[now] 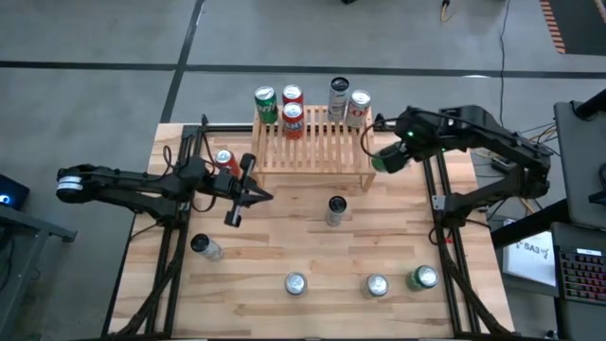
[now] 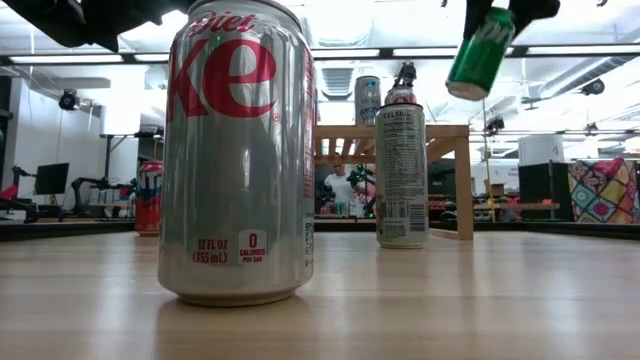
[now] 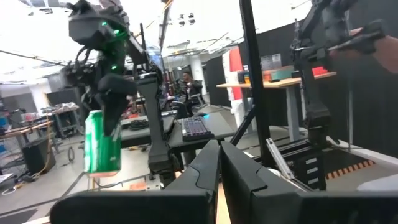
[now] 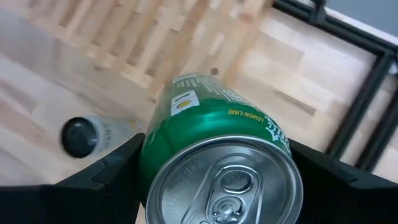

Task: Place canned beverage on shelf
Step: Put the top green soda can aligned with the other red soda can on the shelf

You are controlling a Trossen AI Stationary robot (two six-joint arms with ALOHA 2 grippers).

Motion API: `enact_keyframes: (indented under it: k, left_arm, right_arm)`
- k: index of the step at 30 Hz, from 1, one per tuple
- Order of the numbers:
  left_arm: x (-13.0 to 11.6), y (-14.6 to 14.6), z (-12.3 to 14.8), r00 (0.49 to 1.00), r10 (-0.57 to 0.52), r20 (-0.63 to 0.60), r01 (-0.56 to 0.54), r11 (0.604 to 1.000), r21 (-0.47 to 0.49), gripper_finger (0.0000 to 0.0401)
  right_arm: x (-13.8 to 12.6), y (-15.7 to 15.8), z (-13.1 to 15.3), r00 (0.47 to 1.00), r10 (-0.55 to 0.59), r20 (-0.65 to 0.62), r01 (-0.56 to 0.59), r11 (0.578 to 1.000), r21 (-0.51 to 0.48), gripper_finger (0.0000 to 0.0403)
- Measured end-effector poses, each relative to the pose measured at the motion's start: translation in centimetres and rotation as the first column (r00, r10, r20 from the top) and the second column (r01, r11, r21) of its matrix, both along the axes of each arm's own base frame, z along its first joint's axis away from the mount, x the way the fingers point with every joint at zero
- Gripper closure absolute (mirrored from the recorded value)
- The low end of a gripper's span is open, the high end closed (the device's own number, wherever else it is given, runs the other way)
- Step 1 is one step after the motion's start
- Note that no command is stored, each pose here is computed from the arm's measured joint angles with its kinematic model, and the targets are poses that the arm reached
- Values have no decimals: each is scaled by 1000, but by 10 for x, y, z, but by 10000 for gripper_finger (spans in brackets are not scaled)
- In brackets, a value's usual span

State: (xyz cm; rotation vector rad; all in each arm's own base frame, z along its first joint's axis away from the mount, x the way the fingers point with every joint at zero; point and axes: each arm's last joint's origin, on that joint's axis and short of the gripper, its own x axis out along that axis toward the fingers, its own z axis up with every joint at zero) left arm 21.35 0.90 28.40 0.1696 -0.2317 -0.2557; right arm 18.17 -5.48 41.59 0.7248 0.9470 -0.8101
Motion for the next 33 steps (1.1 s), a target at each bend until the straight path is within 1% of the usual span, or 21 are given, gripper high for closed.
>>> enact_keyframes:
  k: [2, 5, 8, 11, 14, 17, 20, 24, 27, 30, 33]
  left_arm:
    - [0, 1, 0, 999, 33, 1, -33, 999, -7, 401]
    - [1, 2, 0, 997, 79, 1, -79, 997, -17, 401]
    - [1, 2, 0, 996, 86, 2, -86, 996, -15, 397]
    - [1, 3, 0, 996, 91, 3, -91, 996, 0, 378]
    - [1, 3, -1, 993, 114, -10, -114, 994, -2, 344]
    - [2, 4, -4, 990, 138, -34, -138, 990, -2, 296]
    - [2, 5, -7, 983, 172, -62, -172, 985, 1, 237]
    - [8, 6, -13, 973, 208, -95, -207, 978, 22, 152]
    - [12, 8, -20, 959, 251, -127, -250, 968, 24, 104]
    - [17, 10, -27, 935, 315, -165, -315, 949, 26, 86]
    - [21, 12, -32, 908, 373, -192, -373, 927, 34, 86]
  right_arm:
    - [5, 3, 4, 998, 41, 49, -40, 999, -22, 112]
    - [23, 9, 9, 978, 128, 166, -117, 990, -79, 112]
    - [47, 17, 10, 934, 247, 258, -215, 966, -145, 112]
    - [75, 24, 5, 890, 358, 284, -304, 928, -216, 112]
    - [103, 32, -6, 851, 457, 258, -390, 880, -272, 112]
    - [128, 35, -18, 831, 521, 196, -458, 840, -292, 112]
    - [150, 35, -25, 823, 545, 159, -487, 822, -296, 112]
    - [177, 33, -31, 801, 589, 106, -535, 784, -315, 112]
    - [193, 33, -33, 788, 613, 61, -569, 762, -310, 112]
    - [209, 32, -32, 772, 634, 42, -590, 739, -327, 112]
    - [221, 31, -34, 764, 645, 16, -605, 725, -330, 112]
